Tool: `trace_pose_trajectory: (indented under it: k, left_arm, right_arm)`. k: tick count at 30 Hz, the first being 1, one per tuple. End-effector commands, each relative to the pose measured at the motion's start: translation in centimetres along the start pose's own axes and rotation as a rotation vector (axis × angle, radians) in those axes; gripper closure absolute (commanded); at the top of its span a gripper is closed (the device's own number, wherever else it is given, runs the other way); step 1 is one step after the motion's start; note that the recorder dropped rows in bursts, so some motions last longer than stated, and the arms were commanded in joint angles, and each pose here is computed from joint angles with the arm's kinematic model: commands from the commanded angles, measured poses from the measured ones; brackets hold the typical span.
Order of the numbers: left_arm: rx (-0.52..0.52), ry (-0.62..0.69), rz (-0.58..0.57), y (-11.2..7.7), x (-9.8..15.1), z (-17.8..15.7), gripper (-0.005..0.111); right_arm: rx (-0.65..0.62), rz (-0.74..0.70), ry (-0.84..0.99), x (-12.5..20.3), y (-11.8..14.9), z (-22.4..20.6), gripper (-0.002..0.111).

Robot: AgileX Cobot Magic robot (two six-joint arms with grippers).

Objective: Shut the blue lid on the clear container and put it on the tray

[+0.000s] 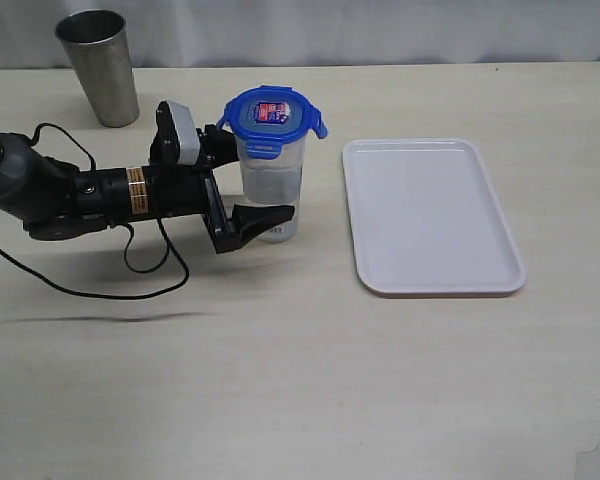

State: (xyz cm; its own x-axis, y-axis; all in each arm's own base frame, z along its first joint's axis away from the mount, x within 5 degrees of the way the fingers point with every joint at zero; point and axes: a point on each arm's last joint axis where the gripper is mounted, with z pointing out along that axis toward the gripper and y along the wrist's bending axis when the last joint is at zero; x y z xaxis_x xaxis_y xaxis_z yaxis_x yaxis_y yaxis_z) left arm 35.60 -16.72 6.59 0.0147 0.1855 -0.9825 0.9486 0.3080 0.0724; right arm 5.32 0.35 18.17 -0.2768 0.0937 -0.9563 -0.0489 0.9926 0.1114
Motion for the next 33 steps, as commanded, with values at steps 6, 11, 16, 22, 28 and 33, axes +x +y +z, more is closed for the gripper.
trace_pose_trajectory:
  k: [6,11,16,22,28,33]
  left_arm:
    - [0.007,-0.022,0.008,-0.1,-0.4,0.3,0.010]
    - [0.009,-0.029,0.008,-0.1,-0.4,0.3,0.010]
    - [0.009,-0.029,0.008,-0.1,-0.4,0.3,0.010]
    - [0.015,-0.035,0.005,-0.6,-0.6,0.9,0.010]
    - [-0.006,-0.052,0.012,-1.0,-1.0,1.7,0.010]
    - [-0.011,-0.053,0.010,-0.9,-1.0,1.7,0.010]
  right_arm:
    - [0.006,0.000,-0.005,0.1,0.0,0.0,0.104]
    - [0.006,0.000,-0.005,0.1,0.0,0.0,0.104]
    - [0.002,-0.033,-0.086,-0.7,0.0,0.0,0.104]
    - [-0.037,-0.031,-0.280,-2.4,0.4,-0.4,0.104]
    - [-0.039,-0.022,-0.282,-2.4,0.4,-0.4,0.104]
    - [-0.089,0.168,-0.369,-3.2,0.5,-0.6,0.104]
